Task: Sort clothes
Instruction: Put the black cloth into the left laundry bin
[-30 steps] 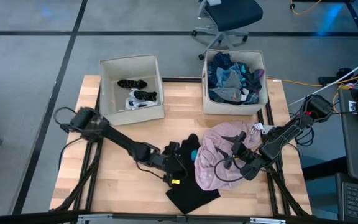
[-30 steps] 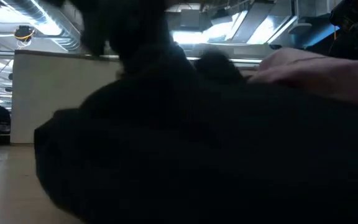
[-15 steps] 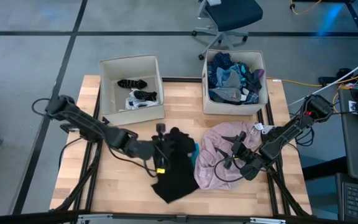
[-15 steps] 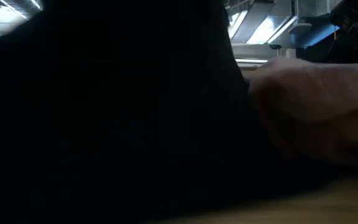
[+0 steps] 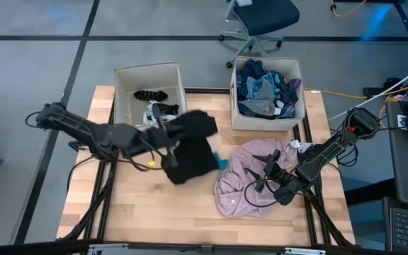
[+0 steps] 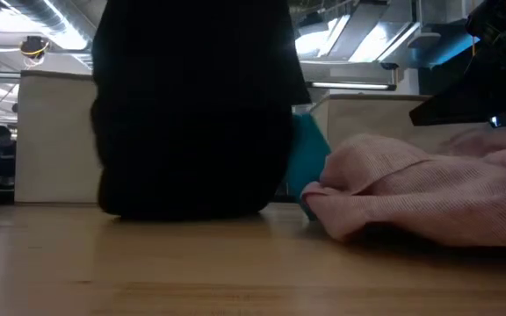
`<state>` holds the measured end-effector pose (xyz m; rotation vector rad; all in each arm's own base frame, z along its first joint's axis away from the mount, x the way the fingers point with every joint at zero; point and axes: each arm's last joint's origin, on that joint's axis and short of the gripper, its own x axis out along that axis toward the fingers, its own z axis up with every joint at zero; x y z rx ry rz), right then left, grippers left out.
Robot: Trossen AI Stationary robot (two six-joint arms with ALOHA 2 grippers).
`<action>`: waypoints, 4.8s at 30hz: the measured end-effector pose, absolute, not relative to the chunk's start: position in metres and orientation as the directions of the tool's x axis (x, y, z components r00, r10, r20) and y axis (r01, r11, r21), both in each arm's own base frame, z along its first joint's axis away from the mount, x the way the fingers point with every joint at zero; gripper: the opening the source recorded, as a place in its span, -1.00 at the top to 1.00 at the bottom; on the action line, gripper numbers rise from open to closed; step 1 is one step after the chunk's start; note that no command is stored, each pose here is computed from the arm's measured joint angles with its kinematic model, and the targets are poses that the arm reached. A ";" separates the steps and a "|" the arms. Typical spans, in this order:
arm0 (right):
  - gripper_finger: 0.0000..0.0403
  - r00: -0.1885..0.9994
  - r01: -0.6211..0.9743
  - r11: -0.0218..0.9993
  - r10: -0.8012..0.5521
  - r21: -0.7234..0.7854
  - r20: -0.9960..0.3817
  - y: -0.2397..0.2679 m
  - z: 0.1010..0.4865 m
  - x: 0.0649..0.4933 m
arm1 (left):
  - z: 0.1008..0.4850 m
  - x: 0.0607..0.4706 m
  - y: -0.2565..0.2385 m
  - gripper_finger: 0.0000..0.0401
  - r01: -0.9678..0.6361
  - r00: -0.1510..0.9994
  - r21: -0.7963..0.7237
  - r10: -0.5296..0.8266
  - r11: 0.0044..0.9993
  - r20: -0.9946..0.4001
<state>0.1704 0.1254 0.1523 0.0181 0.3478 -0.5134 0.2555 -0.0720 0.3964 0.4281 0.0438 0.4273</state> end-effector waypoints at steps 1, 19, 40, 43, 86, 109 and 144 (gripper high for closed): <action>-0.39 0.814 0.484 0.872 -0.478 -0.070 -0.331 0.125 0.152 0.170 | 0.402 0.251 -0.069 0.93 -0.404 0.908 0.411 0.414 0.817 0.069; -0.39 0.814 0.485 0.872 -0.479 -0.070 -0.330 0.125 0.152 0.170 | 0.496 0.156 -0.017 0.92 -0.764 0.634 0.315 0.562 0.564 0.531; -0.39 0.811 0.501 0.863 -0.496 -0.069 -0.312 0.125 0.153 0.170 | 0.542 0.127 0.040 0.92 -0.876 0.402 0.469 0.707 0.113 0.581; -0.39 0.811 0.501 0.863 -0.495 -0.068 -0.312 0.125 0.153 0.170 | 0.521 0.143 0.064 0.90 -0.818 0.408 0.559 0.819 0.133 0.403; -0.39 0.811 0.497 0.865 -0.492 -0.072 -0.315 0.125 0.153 0.170 | 0.396 0.159 0.052 0.08 -0.612 0.629 -0.123 0.388 0.781 -0.673; -0.39 0.809 0.503 0.861 -0.501 -0.078 -0.307 0.125 0.153 0.170 | 0.297 0.153 -0.093 0.27 -0.694 0.358 -0.058 0.274 0.718 -0.893; -0.39 0.808 0.508 0.858 -0.506 -0.079 -0.301 0.125 0.153 0.170 | 0.180 0.140 -0.079 0.29 -0.859 0.454 -0.060 0.702 0.509 -0.548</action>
